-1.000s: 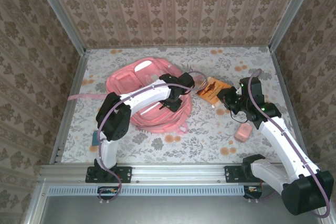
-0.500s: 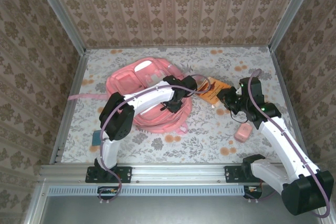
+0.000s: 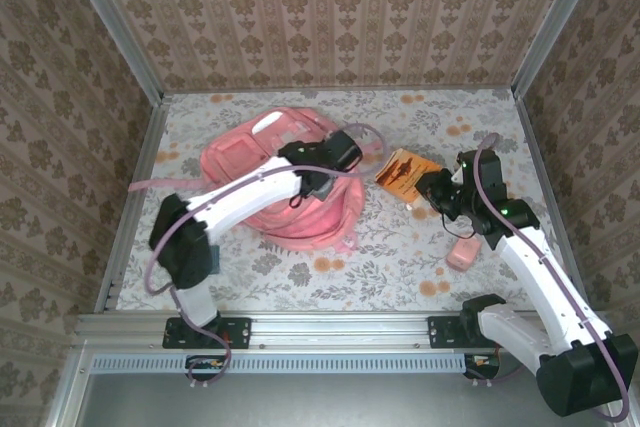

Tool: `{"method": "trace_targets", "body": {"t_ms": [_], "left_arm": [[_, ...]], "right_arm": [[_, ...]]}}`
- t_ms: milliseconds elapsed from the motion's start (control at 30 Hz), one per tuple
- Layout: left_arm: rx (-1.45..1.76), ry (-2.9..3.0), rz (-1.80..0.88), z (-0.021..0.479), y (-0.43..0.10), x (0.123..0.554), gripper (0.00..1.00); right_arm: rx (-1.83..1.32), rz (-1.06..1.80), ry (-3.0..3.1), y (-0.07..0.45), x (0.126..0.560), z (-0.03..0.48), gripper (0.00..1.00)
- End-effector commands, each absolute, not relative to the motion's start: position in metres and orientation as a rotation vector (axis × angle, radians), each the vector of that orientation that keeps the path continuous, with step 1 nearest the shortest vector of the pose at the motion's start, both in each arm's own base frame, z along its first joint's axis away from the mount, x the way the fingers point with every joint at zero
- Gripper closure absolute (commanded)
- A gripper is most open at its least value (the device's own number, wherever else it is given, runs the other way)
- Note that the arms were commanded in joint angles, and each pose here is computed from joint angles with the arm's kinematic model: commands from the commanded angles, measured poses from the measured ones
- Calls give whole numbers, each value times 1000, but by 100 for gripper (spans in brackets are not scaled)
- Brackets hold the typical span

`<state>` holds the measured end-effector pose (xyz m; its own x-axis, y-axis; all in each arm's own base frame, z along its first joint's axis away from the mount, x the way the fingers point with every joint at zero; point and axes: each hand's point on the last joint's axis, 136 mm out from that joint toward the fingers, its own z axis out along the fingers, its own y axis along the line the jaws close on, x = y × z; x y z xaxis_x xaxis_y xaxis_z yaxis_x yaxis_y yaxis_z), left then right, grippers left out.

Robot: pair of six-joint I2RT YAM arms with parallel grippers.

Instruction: Pack the student bag

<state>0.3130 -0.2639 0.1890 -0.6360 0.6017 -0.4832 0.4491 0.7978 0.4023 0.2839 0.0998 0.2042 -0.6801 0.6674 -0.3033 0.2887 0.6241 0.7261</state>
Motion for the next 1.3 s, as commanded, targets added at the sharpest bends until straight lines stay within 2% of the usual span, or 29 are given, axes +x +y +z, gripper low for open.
{"method": "trace_targets", "body": {"t_ms": [0,333,767,1033,1267], "left_arm": [[597,2168,214,254,-263,328,93],[484,2066,-198,306,-281,326,95],[445,2052,-278,311,-289,331,99],[457,2090,-280,293,-292,333,100],[435,2113,-288,286,-289,337,100]], "right_arm": [[598,956,2224,109,285,226,91],[333,1210,2158,150,278,256,89],[426,1299,2234,183,284,215,90],[424,1415,2115,219,317,223,92],[486,1430,2054,252,356,207,92]]}}
